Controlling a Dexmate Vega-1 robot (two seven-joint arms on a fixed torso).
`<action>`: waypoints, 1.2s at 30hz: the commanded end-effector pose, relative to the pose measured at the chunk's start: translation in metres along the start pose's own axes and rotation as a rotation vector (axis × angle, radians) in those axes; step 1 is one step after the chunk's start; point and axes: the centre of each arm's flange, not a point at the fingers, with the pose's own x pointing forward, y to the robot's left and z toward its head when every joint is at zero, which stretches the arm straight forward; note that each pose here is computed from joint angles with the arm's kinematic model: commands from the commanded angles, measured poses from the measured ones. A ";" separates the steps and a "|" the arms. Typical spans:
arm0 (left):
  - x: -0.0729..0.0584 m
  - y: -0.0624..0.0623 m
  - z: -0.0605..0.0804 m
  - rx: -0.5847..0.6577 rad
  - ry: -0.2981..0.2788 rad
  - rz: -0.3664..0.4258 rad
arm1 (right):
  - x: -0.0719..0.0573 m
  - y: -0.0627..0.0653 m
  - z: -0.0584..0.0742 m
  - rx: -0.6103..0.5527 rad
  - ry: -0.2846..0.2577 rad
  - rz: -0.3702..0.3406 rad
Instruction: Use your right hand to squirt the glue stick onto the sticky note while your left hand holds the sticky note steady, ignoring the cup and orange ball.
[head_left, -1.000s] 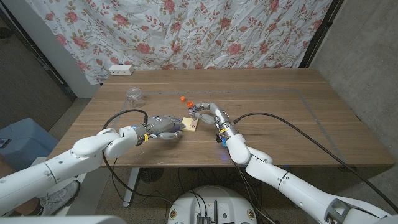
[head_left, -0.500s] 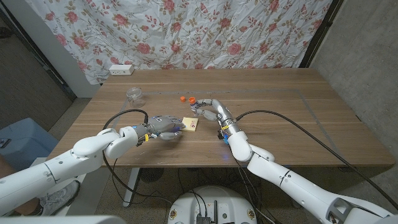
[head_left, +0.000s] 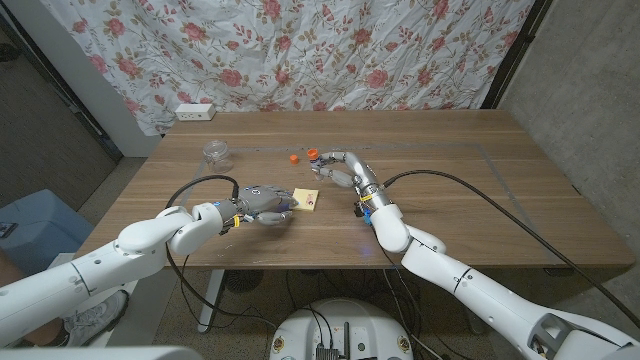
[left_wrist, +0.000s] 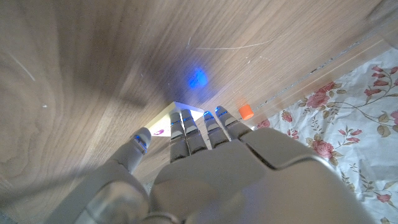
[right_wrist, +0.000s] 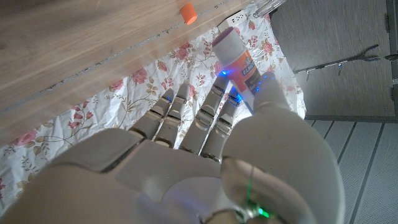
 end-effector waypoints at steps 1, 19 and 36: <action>-0.001 0.009 0.000 -0.001 0.011 0.018 | 0.005 -0.011 -0.003 -0.017 0.002 -0.008; 0.000 0.016 0.000 -0.028 0.039 0.051 | 0.011 -0.036 -0.009 -0.096 -0.008 -0.023; -0.001 0.023 -0.001 -0.055 0.059 0.092 | 0.014 -0.048 -0.010 -0.167 0.003 -0.008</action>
